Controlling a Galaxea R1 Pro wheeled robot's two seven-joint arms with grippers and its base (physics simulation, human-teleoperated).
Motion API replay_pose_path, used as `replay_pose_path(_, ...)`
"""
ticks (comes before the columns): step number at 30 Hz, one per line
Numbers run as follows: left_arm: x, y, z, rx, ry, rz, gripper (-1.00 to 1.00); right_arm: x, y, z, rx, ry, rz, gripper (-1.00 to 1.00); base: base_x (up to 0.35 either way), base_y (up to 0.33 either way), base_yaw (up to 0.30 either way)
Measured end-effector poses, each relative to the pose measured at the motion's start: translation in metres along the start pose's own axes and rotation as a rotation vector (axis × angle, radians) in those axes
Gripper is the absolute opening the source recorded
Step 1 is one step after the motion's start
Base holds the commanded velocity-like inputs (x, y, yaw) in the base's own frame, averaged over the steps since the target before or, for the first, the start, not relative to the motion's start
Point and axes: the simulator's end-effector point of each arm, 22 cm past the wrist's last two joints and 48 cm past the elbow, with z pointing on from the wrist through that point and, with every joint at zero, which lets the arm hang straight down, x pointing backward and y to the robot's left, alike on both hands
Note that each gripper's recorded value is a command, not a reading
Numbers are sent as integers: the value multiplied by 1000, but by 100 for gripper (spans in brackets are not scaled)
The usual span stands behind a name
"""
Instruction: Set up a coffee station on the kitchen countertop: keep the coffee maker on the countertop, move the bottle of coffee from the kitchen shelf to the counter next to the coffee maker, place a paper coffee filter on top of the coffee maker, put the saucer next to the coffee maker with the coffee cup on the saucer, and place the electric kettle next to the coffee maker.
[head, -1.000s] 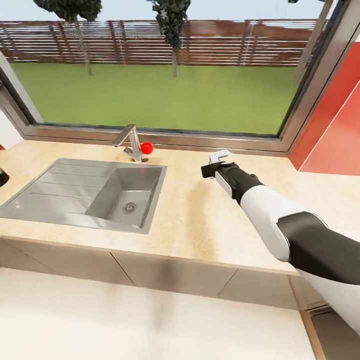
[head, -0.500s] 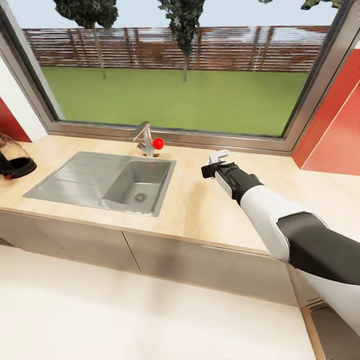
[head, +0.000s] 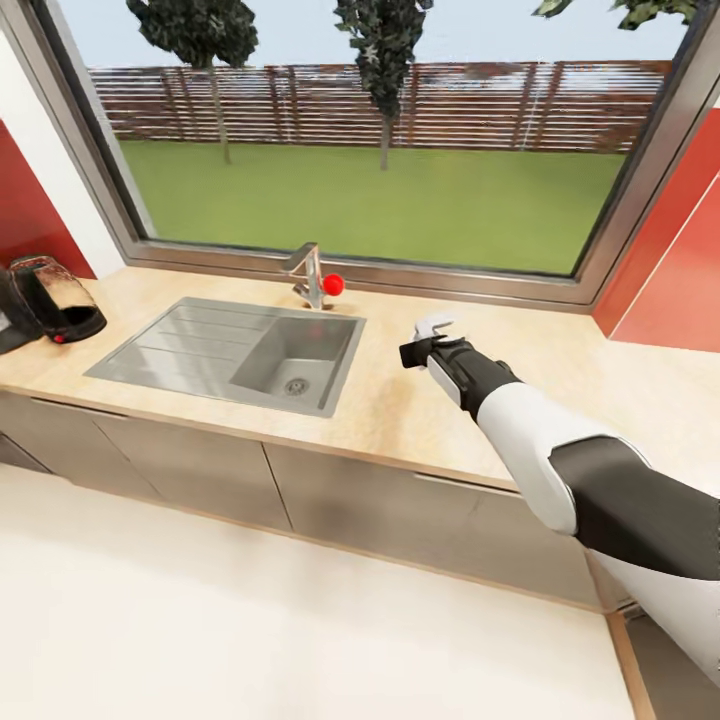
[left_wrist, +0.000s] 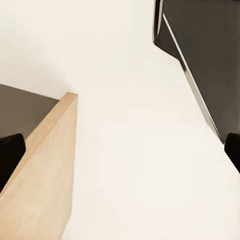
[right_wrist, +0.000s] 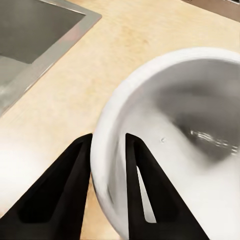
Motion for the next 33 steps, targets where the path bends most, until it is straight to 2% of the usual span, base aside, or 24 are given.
replay_pose_path(5,-7,0,1,0,-15,-3,100,3,4,-1,-5,-49,4,-100,0,0,137)
replay_pose_path(14,-15,-3,2,2,-34,-7,100,27,13,-3,-15,-30,1,-100,0,0,137)
replay_pose_path(27,-22,-3,2,2,-51,-11,100,18,13,-11,-14,-42,-4,-100,0,0,137)
replay_pose_path(33,-25,-4,3,3,-59,-13,100,11,21,-16,-22,-51,-6,-100,0,0,154)
